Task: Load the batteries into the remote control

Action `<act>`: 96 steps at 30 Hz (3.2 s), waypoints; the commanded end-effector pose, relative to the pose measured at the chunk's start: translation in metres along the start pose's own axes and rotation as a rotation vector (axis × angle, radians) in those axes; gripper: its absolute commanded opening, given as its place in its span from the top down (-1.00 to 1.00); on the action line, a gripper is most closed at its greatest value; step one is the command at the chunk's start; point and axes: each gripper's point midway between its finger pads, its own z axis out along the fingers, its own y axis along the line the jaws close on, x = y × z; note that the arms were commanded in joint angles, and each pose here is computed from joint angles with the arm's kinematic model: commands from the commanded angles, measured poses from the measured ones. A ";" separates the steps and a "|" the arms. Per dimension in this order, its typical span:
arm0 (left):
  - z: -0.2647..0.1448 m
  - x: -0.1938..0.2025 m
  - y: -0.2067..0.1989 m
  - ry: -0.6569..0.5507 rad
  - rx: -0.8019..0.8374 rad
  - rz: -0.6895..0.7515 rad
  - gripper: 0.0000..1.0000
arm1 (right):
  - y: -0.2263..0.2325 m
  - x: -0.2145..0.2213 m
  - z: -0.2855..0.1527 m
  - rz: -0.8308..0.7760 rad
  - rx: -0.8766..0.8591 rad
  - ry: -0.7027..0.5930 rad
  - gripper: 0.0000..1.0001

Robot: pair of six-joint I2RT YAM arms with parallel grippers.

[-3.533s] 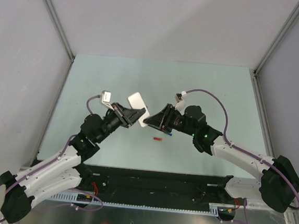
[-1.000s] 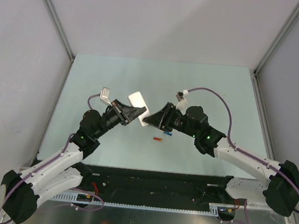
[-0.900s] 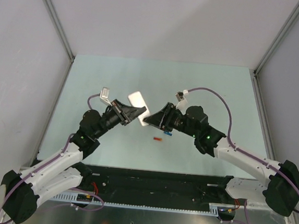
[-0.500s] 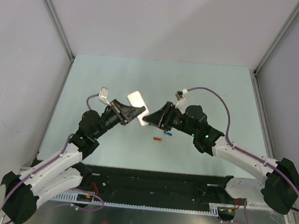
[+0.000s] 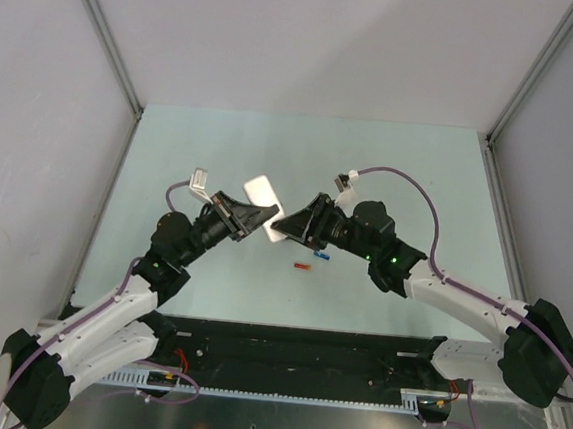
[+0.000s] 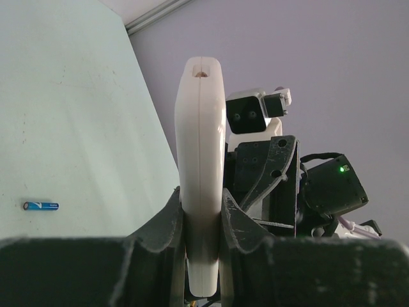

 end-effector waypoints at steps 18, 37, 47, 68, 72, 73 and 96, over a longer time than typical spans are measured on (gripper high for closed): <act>0.001 -0.027 -0.036 -0.089 0.090 0.066 1.00 | -0.020 0.037 -0.005 -0.118 0.035 0.164 0.70; 0.004 -0.056 -0.036 -0.112 0.084 0.055 1.00 | -0.061 0.074 -0.036 -0.358 0.147 0.359 0.86; 0.010 -0.050 -0.029 -0.044 0.088 0.030 1.00 | -0.062 0.070 -0.043 -0.463 0.155 0.375 1.00; -0.002 -0.042 0.015 -0.084 0.000 -0.046 1.00 | -0.039 0.047 -0.039 -0.235 0.162 0.249 -0.36; -0.008 -0.053 0.013 -0.159 0.002 -0.052 1.00 | -0.026 0.040 -0.034 -0.102 0.057 0.175 -0.50; -0.010 -0.054 0.014 -0.181 0.008 -0.049 1.00 | -0.013 0.029 -0.032 -0.090 -0.012 0.121 -0.55; -0.029 -0.064 -0.025 -0.481 -0.024 0.313 1.00 | 0.041 -0.034 0.014 -0.016 -0.263 -0.137 -0.40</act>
